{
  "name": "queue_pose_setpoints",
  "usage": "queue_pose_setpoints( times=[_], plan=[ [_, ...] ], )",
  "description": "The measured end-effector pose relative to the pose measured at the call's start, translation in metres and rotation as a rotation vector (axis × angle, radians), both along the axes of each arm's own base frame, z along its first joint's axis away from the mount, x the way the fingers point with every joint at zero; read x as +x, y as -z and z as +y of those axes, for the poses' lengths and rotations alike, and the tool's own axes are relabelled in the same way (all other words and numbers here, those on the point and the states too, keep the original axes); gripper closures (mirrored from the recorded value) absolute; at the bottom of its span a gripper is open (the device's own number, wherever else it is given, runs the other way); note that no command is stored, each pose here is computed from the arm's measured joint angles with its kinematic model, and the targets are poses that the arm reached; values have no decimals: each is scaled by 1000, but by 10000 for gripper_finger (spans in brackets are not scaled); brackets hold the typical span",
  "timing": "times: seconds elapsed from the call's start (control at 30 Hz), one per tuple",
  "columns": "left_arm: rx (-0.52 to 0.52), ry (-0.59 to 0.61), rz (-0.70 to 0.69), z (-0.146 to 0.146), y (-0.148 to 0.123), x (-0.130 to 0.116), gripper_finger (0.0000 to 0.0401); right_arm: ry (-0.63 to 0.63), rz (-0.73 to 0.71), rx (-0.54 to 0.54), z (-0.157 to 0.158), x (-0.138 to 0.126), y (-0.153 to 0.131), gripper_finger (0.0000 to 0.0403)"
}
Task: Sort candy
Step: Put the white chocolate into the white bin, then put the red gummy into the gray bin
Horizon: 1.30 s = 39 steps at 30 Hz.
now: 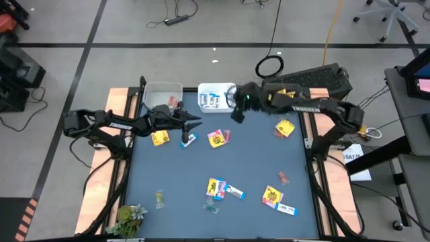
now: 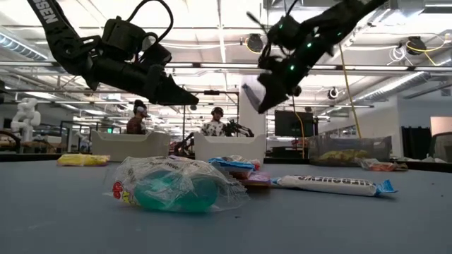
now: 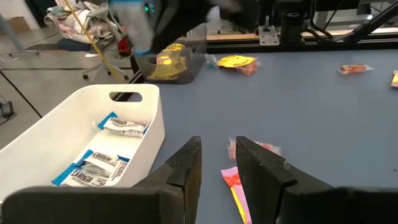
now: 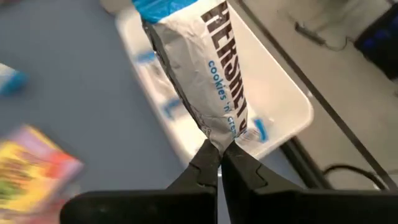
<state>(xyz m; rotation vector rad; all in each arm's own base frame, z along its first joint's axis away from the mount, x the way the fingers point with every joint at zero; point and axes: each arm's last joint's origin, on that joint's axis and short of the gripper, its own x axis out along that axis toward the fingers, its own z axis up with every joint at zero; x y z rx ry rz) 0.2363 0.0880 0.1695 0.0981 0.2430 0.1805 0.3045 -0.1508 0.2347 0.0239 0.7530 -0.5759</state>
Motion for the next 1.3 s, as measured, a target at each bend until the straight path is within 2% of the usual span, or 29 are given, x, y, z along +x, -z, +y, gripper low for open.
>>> queue_pose_setpoints(
  times=[0.17, 0.33, 0.63, 0.97, 1.1, 1.3],
  plan=[
    [0, 0, -1, 0, 0, 0, 295, 0, 158, 6, -40, 14, 5, 403],
    [0, 0, 0, 0, 0, 0, 295, -27, 305, 50, -68, 39, 11, 402],
    [-2, 0, 4, 0, 0, 0, 295, -79, 355, 73, -95, 75, 15, 402],
    [-5, 0, 12, 0, 1, 0, 295, -108, 417, 148, -116, 88, 49, 400],
    [-4, 1, 23, 0, 2, -1, 295, -110, 422, 145, -117, 89, 50, 372],
    [-3, 3, 27, -1, 3, 0, 295, -94, 422, 163, -114, 88, 46, 294]
  ],
)
